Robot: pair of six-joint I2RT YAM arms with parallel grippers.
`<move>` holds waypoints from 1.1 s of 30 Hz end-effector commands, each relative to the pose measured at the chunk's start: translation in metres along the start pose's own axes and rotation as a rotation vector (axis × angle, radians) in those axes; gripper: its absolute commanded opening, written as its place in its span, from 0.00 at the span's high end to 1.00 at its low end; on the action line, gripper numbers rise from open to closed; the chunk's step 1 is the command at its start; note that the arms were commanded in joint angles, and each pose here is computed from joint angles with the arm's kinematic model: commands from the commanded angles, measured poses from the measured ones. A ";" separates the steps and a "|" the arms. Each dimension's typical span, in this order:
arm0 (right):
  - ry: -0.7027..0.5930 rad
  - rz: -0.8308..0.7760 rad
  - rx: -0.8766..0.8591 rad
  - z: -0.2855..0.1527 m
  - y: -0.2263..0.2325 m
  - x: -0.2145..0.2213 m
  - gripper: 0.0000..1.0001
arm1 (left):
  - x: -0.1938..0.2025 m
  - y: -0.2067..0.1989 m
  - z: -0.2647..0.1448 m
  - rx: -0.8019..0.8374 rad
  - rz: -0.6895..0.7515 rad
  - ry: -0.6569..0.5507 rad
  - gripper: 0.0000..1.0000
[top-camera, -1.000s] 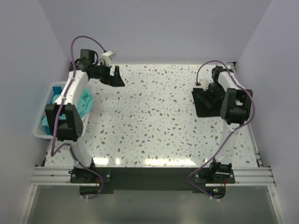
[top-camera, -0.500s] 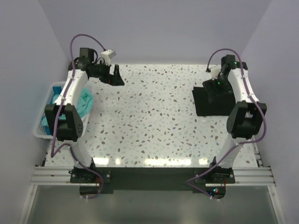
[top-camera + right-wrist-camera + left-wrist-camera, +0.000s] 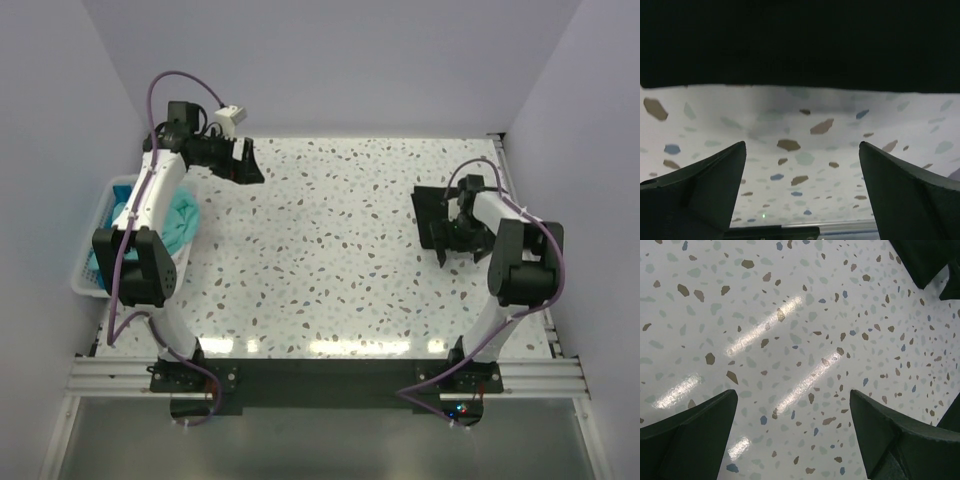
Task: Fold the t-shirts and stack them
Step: Neatly place the folded tshirt to the corner
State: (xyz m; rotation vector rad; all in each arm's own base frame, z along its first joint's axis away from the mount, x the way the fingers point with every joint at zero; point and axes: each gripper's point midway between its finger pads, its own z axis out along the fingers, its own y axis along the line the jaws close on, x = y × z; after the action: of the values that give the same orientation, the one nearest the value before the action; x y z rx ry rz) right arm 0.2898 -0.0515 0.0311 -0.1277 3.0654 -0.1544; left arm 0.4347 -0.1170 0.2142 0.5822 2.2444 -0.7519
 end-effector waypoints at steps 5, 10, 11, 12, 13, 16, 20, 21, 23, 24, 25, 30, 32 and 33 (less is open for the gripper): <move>-0.112 0.061 0.032 0.036 -0.009 -0.057 0.01 | -0.012 -0.004 -0.016 -0.030 0.053 -0.040 0.00; -0.117 0.078 0.001 0.053 -0.007 -0.083 0.02 | -0.014 -0.006 -0.019 -0.030 0.063 -0.046 0.00; -0.118 0.079 -0.006 0.054 -0.006 -0.088 0.01 | -0.013 -0.005 -0.019 -0.031 0.068 -0.043 0.00; -0.121 0.082 -0.004 0.054 -0.007 -0.093 0.01 | -0.012 -0.004 -0.019 -0.037 0.068 -0.038 0.00; -0.134 0.088 -0.001 0.055 -0.009 -0.104 0.02 | -0.010 -0.003 -0.018 -0.039 0.064 -0.030 0.00; -0.153 0.094 0.018 0.051 -0.016 -0.124 0.01 | -0.006 -0.001 -0.017 -0.042 0.063 -0.019 0.00; -0.145 0.083 0.017 0.057 -0.019 -0.138 0.01 | -0.005 0.003 -0.015 -0.042 0.064 -0.015 0.00; -0.147 0.083 0.017 0.057 -0.019 -0.142 0.01 | -0.005 0.004 -0.014 -0.040 0.062 -0.015 0.00; -0.155 0.084 0.025 0.058 -0.022 -0.150 0.02 | -0.005 0.005 -0.014 -0.036 0.060 -0.016 0.00; -0.173 0.087 0.026 0.054 -0.023 -0.157 0.02 | -0.005 0.006 -0.013 -0.034 0.056 -0.014 0.00; -0.175 0.087 0.022 0.054 -0.023 -0.160 0.02 | -0.004 0.006 -0.012 -0.033 0.055 -0.010 0.00; -0.185 0.098 0.019 0.059 -0.024 -0.176 0.02 | -0.003 0.011 -0.010 -0.035 0.052 -0.006 0.00; -0.210 0.099 0.038 0.055 -0.029 -0.188 0.02 | -0.001 0.012 -0.009 -0.034 0.048 0.001 0.00; -0.224 0.095 0.044 0.054 -0.032 -0.195 0.01 | -0.001 0.013 -0.009 -0.033 0.047 0.001 0.00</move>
State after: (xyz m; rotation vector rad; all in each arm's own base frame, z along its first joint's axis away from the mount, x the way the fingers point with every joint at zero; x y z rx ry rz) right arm 0.4777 -0.0578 0.0193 -0.0183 2.8308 -0.0960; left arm 0.4377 -0.1067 0.2115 0.6026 2.2436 -0.6930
